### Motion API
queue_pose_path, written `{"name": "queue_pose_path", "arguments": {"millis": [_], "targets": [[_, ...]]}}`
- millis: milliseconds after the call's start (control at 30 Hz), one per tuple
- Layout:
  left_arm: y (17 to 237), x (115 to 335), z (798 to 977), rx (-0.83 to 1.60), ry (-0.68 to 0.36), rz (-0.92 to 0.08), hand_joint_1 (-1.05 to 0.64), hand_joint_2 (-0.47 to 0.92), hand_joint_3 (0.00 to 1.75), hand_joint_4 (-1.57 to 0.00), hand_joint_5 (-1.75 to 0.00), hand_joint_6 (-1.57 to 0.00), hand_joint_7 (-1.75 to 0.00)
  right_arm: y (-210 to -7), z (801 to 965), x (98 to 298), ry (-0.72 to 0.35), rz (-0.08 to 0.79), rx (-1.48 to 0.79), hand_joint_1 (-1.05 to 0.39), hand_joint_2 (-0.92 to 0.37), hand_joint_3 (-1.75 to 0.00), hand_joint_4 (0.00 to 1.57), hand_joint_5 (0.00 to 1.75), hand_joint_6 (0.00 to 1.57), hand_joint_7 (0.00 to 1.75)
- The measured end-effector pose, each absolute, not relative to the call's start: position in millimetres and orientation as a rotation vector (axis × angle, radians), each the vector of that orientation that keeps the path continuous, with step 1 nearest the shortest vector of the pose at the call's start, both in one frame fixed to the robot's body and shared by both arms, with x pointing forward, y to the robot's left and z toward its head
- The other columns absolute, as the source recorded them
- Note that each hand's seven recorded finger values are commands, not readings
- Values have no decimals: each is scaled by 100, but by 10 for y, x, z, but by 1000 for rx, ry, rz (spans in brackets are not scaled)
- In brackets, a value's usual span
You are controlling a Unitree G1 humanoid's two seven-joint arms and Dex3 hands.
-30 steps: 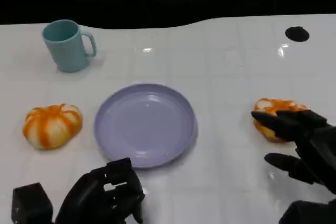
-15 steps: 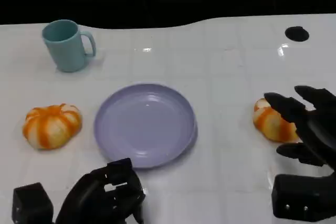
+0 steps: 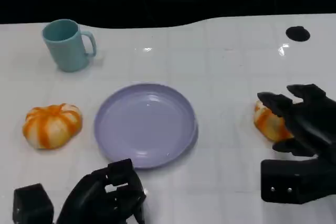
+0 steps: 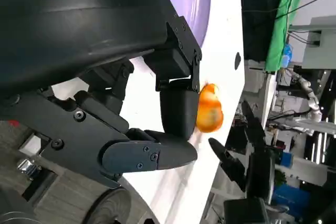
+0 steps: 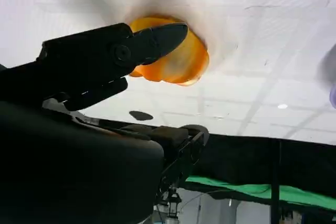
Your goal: Grasp the bread from the table and place it into the plate.
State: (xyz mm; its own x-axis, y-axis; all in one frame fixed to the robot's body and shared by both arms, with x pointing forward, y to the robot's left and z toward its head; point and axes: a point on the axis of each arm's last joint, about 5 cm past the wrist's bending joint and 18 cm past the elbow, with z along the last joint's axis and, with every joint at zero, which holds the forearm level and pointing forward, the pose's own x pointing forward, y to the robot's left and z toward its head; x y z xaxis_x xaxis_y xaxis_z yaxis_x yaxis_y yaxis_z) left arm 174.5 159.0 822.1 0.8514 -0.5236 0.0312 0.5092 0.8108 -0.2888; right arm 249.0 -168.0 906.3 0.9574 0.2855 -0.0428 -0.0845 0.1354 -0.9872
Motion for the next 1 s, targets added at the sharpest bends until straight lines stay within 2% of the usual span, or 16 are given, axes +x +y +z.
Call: {"name": "queue_pose_path", "arguments": {"millis": [167,533,733,867,900,933,967,1000], "targets": [[1588,1743,8220,-295,50,-552,-58,70,61,-79,-175,-76,-142,-1634,9013,2576,-135,298,-1427,-49,-84,0,10,30,29,1],[1589,1732,8219,-297,51,-550,-60,70,61,-79,-175,-76,-142,-1613,8868,2701,-28,350,-1479,-53,-85,0,15,20,30,0],[1591,1722,8220,-297,50,-549,-59,70,61,-79,-175,-76,-142,-1603,8869,2768,-6,350,-1495,-51,-88,-1,22,17,32,1],[1591,1718,8218,-297,51,-549,-59,71,60,-79,-175,-75,-142,-1610,8854,2804,2,354,-1501,-44,-90,0,54,16,51,3],[1592,1718,8218,-297,51,-549,-59,71,60,-79,-175,-75,-142,-1609,8849,2809,1,354,-1496,-39,-90,0,69,17,60,5],[1591,1718,8218,-297,51,-549,-59,71,60,-79,-175,-76,-142,-1608,8843,2813,-2,356,-1482,-35,-89,0,82,27,69,6],[1591,1717,8218,-297,51,-549,-59,70,59,-79,-175,-76,-142,-1609,8840,2818,-4,356,-1464,-31,-90,0,87,66,83,5],[1591,1717,8218,-297,51,-549,-59,70,59,-79,-175,-76,-142,-1614,8837,2826,-15,348,-1449,-28,-90,0,87,94,91,4]]}}
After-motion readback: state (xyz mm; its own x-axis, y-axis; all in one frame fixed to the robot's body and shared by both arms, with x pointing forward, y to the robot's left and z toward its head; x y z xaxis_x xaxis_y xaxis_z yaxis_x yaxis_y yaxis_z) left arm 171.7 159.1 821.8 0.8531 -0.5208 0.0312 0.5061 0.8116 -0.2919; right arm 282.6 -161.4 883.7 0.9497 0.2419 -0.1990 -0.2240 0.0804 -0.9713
